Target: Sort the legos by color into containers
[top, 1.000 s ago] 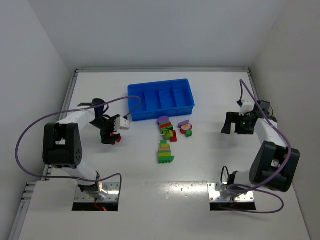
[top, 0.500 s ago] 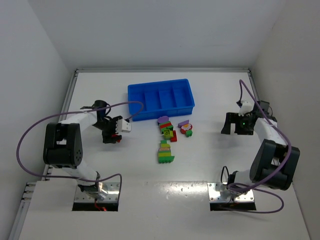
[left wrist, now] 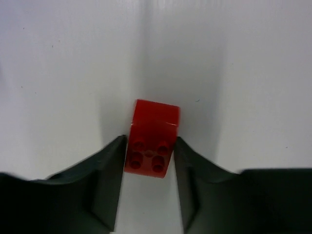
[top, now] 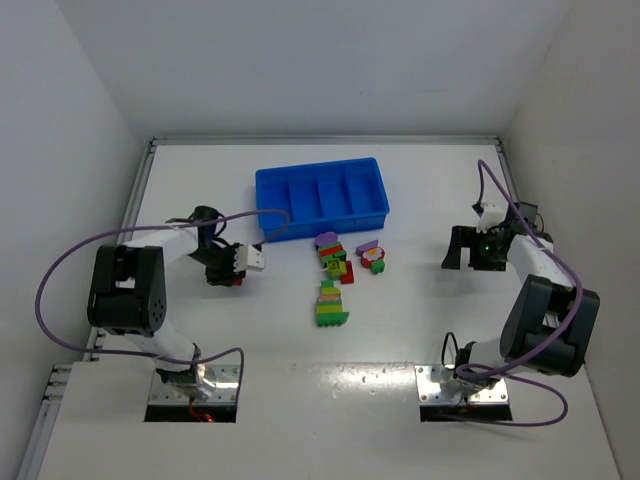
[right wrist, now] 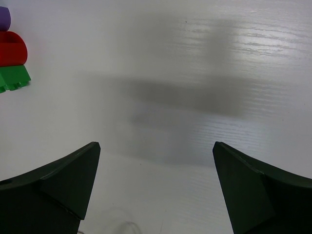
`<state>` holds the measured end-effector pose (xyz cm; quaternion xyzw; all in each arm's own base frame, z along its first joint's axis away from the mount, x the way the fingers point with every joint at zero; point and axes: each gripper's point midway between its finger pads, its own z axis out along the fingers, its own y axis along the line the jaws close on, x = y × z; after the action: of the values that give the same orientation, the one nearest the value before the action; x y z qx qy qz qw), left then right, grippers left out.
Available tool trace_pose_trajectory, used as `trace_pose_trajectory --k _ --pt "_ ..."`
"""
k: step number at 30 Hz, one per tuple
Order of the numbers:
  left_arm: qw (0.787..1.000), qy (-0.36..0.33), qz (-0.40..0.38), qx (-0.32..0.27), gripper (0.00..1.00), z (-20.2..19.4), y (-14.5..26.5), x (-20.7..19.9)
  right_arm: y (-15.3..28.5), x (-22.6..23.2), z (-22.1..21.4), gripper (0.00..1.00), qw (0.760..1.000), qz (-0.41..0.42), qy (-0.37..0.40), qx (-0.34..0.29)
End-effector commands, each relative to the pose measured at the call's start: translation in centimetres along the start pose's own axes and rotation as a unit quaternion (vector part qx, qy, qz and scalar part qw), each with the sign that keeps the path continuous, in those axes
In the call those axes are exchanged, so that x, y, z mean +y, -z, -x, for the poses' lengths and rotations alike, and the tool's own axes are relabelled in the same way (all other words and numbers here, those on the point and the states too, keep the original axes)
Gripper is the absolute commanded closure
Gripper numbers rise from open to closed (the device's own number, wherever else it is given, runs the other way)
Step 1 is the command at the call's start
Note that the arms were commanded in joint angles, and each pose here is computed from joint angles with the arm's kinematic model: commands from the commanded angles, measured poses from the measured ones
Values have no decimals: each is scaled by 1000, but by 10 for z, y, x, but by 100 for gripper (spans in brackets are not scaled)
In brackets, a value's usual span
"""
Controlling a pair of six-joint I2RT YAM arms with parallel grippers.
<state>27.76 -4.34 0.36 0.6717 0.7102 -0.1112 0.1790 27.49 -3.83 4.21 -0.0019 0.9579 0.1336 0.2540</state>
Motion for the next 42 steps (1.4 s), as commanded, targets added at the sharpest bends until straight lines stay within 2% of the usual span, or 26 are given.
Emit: trace_pose_trajectory --k 1,4,5,7,8,9,13,16,21,23,29,31,35,38,40,42 --pt "1000 -6 12 -1 61 0 -11 5 0 1 16 0 1000 5 15 -24" --pt "1000 15 21 -4 71 6 -7 6 -1 0 14 0 1000 7 13 -20" --pt "1000 15 23 -10 77 11 -6 5 -1 0 14 0 1000 7 13 -20" --pt "998 12 45 -30 84 25 8 15 -1 0 14 0 1000 7 13 -20" --pt "996 38 52 -69 85 53 23 18 -1 0 14 0 1000 7 13 -20" --pt "994 57 57 -73 85 57 29 23 -1 0 14 0 1000 7 13 -20" --pt "971 117 66 -198 85 126 79 49 -1 0 14 0 1000 7 13 -20" --pt "952 140 78 -262 85 163 115 70 0 2 16 0 1000 11 13 -21" --pt "908 205 163 -327 84 192 141 123 0 4 17 0 1000 15 13 -22" --pt "903 217 192 -319 84 193 135 136 0 4 17 0 1000 15 13 -22" --pt "890 274 201 -305 80 192 91 165 -1 1 15 0 1000 14 7 -20" --pt "878 285 215 -319 76 194 90 178 -1 1 15 0 1000 14 7 -20" --pt "861 316 246 -314 76 189 80 203 -1 1 13 0 1000 15 5 -16" --pt "856 328 258 -306 76 184 73 217 -1 1 13 0 1000 15 5 -16" --pt "850 331 266 -310 74 184 73 222 -1 1 13 0 1000 15 5 -16" --pt "846 345 277 -298 65 176 64 230 -1 1 13 0 1000 15 10 -16"
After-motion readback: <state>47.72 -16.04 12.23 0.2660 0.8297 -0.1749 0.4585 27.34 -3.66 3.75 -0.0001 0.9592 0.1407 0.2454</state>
